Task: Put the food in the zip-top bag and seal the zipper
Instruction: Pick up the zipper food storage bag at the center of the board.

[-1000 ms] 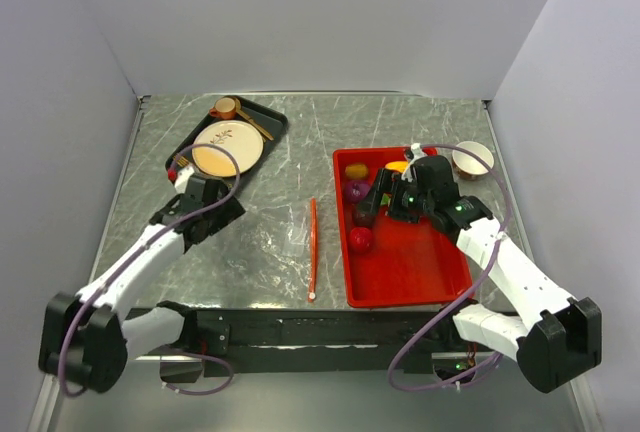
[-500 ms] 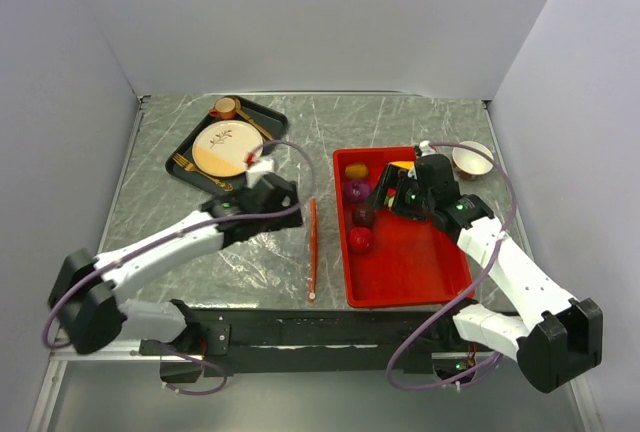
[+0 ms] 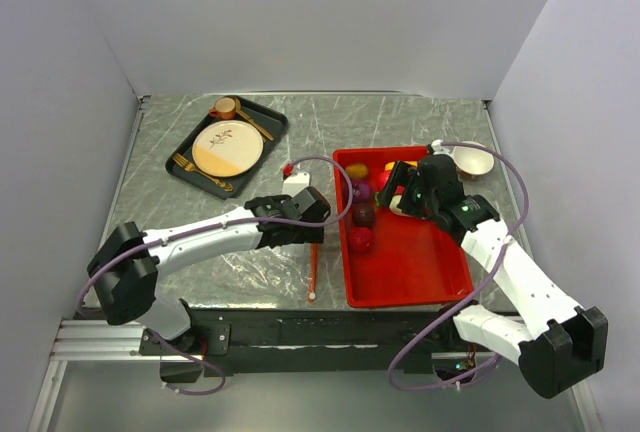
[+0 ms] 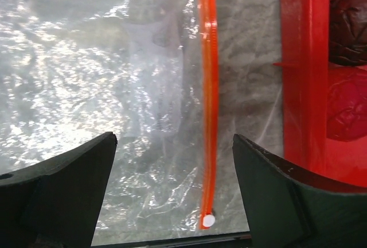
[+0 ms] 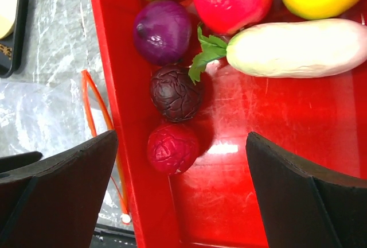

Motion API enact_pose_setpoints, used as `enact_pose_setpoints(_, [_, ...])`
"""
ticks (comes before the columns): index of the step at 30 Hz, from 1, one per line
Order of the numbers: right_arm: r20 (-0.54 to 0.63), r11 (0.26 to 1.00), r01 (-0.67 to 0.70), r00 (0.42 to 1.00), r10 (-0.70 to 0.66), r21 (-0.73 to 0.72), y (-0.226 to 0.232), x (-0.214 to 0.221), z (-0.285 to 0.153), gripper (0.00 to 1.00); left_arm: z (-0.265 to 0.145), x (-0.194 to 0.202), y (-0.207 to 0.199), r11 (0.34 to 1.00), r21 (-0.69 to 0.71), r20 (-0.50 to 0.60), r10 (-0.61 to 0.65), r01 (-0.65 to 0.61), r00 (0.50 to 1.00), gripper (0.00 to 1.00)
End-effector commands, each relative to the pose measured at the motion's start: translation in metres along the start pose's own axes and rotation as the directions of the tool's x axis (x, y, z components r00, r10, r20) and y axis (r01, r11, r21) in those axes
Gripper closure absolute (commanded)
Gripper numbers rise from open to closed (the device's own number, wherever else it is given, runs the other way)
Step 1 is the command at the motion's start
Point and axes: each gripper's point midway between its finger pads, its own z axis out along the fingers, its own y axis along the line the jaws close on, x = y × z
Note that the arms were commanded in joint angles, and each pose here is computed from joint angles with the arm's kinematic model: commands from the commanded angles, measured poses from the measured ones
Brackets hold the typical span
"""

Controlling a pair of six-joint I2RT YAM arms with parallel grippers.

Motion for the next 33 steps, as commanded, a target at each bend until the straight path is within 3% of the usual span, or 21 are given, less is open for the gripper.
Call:
enact_pose_setpoints(1, [0.070, 1.000, -0.013, 0.997, 0.013, -0.002, 0.002, -0.016, -0.013, 0.00, 0.002, 0.000, -0.031, 0.994, 0.105, -0.024, -0.036, 0.039, 0.999, 0.12])
enact_pose_setpoints(8, [0.075, 1.000, -0.015, 0.997, 0.014, 0.012, -0.002, -0.017, -0.016, 0.00, 0.015, 0.008, -0.044, 0.990, 0.136, -0.051, -0.012, 0.019, 0.999, 0.11])
enact_pose_setpoints(17, [0.074, 1.000, -0.021, 0.997, 0.020, 0.017, -0.006, -0.014, -0.019, 0.00, 0.037, 0.021, -0.033, 1.000, 0.009, -0.093, -0.020, 0.021, 0.995, 0.24])
enact_pose_setpoints(23, [0.074, 0.999, -0.020, 0.997, 0.018, 0.025, -0.009, -0.013, -0.019, 0.00, 0.040, 0.017, -0.037, 1.000, 0.005, -0.082, -0.027, 0.027, 0.996, 0.30])
enact_pose_setpoints(29, [0.073, 0.999, -0.019, 0.997, 0.017, 0.031, -0.010, -0.013, -0.019, 0.00, 0.039, 0.014, -0.036, 1.000, -0.003, -0.072, -0.031, 0.031, 0.997, 0.56])
enact_pose_setpoints(33, [0.073, 0.999, -0.020, 0.997, 0.017, 0.034, -0.011, -0.013, -0.018, 0.00, 0.041, 0.016, -0.034, 0.999, -0.020, -0.079, -0.028, 0.026, 0.996, 0.61])
